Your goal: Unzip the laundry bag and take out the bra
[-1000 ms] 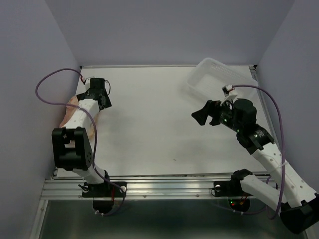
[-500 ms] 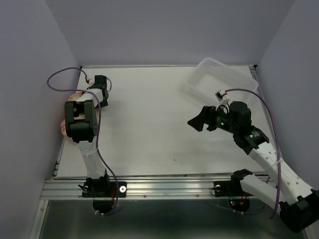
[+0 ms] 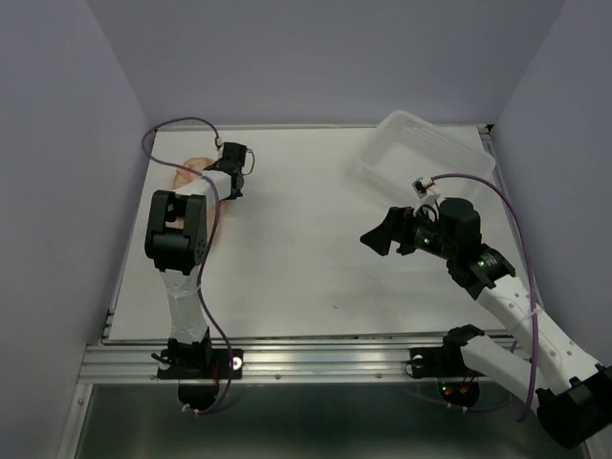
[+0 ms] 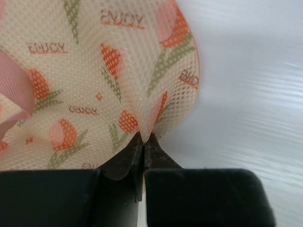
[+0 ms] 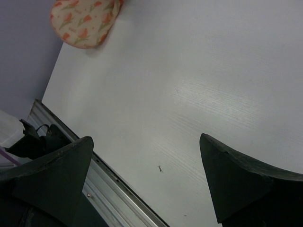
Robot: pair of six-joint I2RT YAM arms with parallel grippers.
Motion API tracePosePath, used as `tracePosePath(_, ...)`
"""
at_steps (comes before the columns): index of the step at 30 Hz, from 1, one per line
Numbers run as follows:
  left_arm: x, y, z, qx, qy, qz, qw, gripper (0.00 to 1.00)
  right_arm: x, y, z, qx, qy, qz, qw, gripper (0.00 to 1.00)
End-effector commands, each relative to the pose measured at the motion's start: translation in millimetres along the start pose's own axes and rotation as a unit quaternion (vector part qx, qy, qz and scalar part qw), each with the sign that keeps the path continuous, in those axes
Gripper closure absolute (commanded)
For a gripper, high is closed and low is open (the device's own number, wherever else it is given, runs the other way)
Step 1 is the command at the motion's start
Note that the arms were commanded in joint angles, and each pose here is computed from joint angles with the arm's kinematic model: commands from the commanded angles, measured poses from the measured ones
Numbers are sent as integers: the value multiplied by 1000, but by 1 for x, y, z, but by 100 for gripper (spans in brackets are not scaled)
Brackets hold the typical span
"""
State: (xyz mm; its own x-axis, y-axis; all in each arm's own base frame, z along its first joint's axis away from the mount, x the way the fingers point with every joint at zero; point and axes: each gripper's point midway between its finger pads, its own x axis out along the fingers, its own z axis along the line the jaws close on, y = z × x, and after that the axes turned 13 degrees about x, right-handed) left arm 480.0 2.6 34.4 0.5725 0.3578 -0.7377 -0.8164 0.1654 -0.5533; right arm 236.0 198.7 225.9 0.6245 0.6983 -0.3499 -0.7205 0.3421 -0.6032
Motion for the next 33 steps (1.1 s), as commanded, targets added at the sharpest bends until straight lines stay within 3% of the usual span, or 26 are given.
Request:
tracePosePath(1, -48, -12, -102, 62, 115, -41, 991, 92, -3, -12, 11, -18, -19, -26, 999, 0)
tracePosePath(3, -88, -17, -137, 88, 142, -75, 983, 92, -4, -12, 12, -20, -20, -27, 999, 0)
tracePosePath(6, -124, -6, -155, 97, 153, -99, 979, 86, -6, -12, 13, -25, -22, -31, 999, 0)
tracePosePath(7, -135, 11, -167, 113, 162, -94, 976, 85, -7, -13, 13, -28, -23, -32, 999, 0)
tracePosePath(10, -157, 28, -170, 104, 175, -96, 974, 61, -8, -13, 12, -32, -21, -35, 999, 0)
tracePosePath(11, -166, 31, -174, 97, 182, -100, 973, 41, -7, -13, 10, -32, -17, -38, 999, 0)
tracePosePath(15, -198, 20, -166, 64, 208, -124, 968, 16, -3, -14, 5, -36, -8, -34, 999, 0)
tracePosePath(18, -232, -5, -147, 11, 220, -169, 961, 4, 4, -16, 3, -34, -2, -27, 999, 0)
tracePosePath(22, -235, -17, -120, -55, 188, -185, 963, 3, 16, -14, -3, -26, 9, -9, 1000, 0)
tracePosePath(26, -215, -11, -115, -114, 209, -172, 956, 5, 26, -13, -4, -18, 4, 6, 1000, 0)
tracePosePath(31, -205, -26, -152, -123, 264, -165, 942, 5, 35, -13, -8, -9, 7, 8, 1000, 0)
tracePosePath(33, -210, -53, -166, -117, 276, -180, 937, 5, 37, -11, -10, -4, 6, 9, 1000, 0)
